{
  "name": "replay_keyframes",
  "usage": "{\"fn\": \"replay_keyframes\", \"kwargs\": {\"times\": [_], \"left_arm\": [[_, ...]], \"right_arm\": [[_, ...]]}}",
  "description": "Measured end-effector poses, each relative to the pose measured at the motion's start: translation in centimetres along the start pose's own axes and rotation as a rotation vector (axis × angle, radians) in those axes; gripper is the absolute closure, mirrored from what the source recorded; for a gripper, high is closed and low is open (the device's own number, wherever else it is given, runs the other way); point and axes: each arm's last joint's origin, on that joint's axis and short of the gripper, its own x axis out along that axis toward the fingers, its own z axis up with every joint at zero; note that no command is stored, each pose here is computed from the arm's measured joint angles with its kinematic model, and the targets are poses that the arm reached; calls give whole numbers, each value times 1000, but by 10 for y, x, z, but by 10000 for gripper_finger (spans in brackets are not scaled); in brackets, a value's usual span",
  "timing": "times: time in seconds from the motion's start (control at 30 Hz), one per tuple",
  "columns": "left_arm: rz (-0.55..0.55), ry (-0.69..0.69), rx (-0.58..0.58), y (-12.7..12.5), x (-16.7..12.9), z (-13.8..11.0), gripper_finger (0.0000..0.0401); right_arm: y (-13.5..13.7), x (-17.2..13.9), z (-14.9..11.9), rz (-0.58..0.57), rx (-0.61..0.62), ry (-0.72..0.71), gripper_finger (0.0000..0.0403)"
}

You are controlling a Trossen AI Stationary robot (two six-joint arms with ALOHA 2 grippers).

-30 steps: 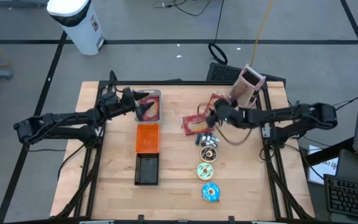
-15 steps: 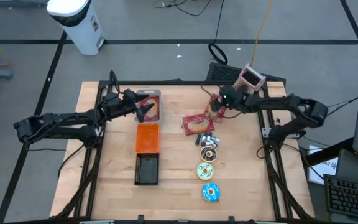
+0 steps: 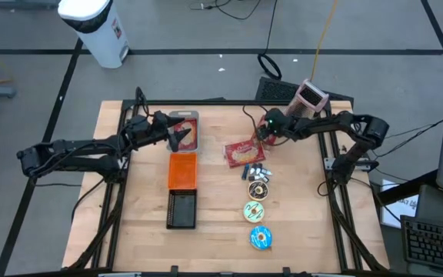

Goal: Pick & Place Food Item
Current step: Put the top red popcorn bag into the gray bin

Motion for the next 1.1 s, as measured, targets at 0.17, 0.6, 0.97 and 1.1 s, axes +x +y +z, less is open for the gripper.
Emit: {"fn": "replay_keyframes", "kwargs": {"times": [0.17, 0.6, 0.97, 1.1], "left_arm": [[0, 0, 0, 0, 0, 0, 105], [1, 0, -68, 0, 0, 0, 105], [-12, -29, -172, -3, 0, 3, 105], [-71, -60, -178, -13, 0, 5, 105]], "right_arm": [[5, -3, -2, 16, -13, -5, 239], [23, -39, 13, 167, -152, -185, 397], [67, -115, 8, 220, -560, -578, 402], [90, -136, -6, 212, -683, -715, 403]]}}
